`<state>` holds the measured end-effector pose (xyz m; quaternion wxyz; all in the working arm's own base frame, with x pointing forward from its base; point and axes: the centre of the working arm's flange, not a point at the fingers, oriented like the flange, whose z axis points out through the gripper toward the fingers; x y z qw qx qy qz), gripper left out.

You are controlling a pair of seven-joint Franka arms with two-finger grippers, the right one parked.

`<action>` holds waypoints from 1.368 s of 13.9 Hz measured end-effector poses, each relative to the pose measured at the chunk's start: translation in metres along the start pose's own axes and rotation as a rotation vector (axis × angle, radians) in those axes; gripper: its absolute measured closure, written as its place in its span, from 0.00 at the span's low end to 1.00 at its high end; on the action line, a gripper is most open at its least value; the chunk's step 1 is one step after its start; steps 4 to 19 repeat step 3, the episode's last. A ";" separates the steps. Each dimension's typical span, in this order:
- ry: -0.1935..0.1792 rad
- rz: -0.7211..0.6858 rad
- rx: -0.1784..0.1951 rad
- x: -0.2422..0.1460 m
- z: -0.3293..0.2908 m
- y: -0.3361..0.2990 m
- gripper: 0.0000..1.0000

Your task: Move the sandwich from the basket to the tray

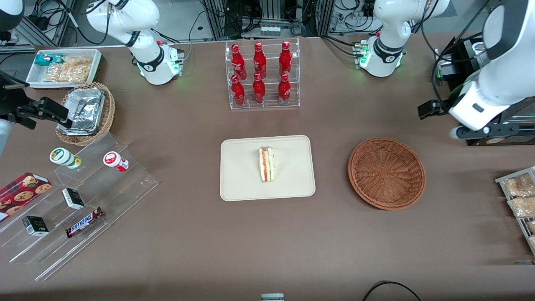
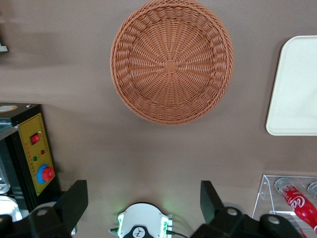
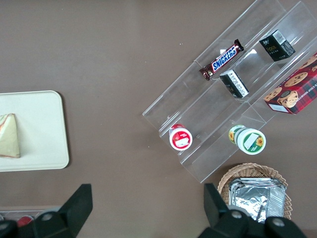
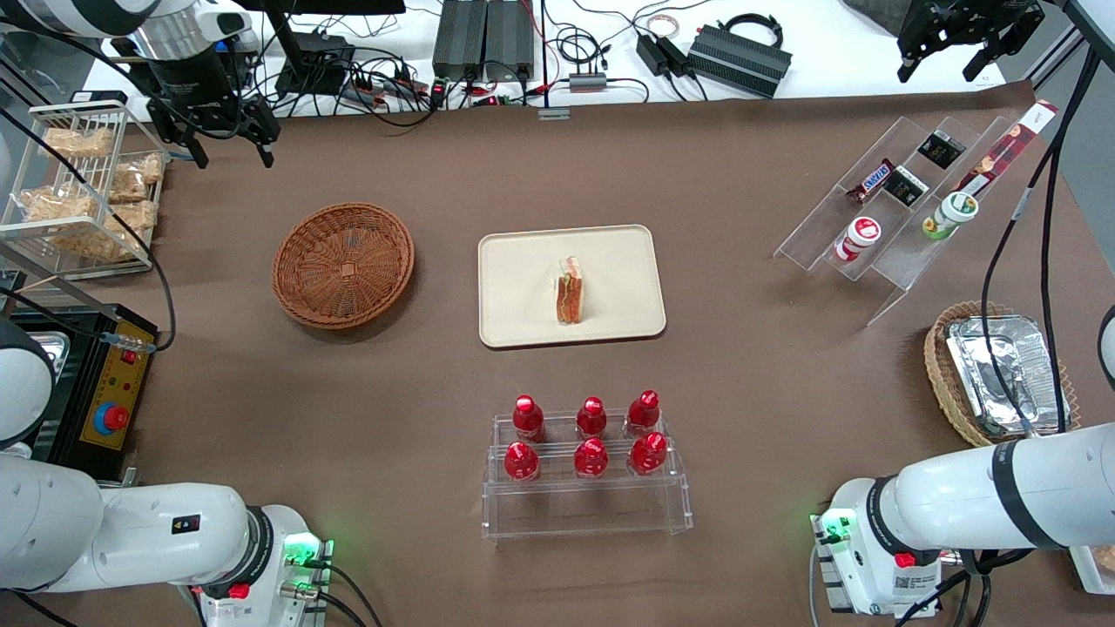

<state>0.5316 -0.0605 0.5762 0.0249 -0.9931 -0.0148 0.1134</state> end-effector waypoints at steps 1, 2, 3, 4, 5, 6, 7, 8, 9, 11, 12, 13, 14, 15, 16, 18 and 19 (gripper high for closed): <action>0.008 0.002 -0.002 -0.001 -0.004 -0.005 0.00; 0.016 0.000 -0.003 -0.003 -0.008 -0.011 0.00; 0.022 -0.007 -0.005 -0.004 -0.011 -0.017 0.00; 0.022 -0.007 -0.005 -0.004 -0.011 -0.017 0.00; 0.022 -0.007 -0.005 -0.004 -0.011 -0.017 0.00; 0.022 -0.007 -0.005 -0.004 -0.011 -0.017 0.00; 0.022 -0.007 -0.005 -0.004 -0.011 -0.017 0.00; 0.022 -0.007 -0.005 -0.004 -0.011 -0.017 0.00; 0.022 -0.007 -0.005 -0.004 -0.011 -0.017 0.00; 0.022 -0.007 -0.005 -0.004 -0.011 -0.017 0.00; 0.022 -0.007 -0.005 -0.004 -0.011 -0.017 0.00; 0.022 -0.007 -0.005 -0.004 -0.011 -0.017 0.00; 0.022 -0.007 -0.005 -0.004 -0.011 -0.017 0.00; 0.022 -0.007 -0.005 -0.004 -0.011 -0.017 0.00; 0.022 -0.007 -0.005 -0.004 -0.011 -0.017 0.00; 0.022 -0.007 -0.005 -0.004 -0.011 -0.017 0.00; 0.022 -0.007 -0.005 -0.004 -0.011 -0.017 0.00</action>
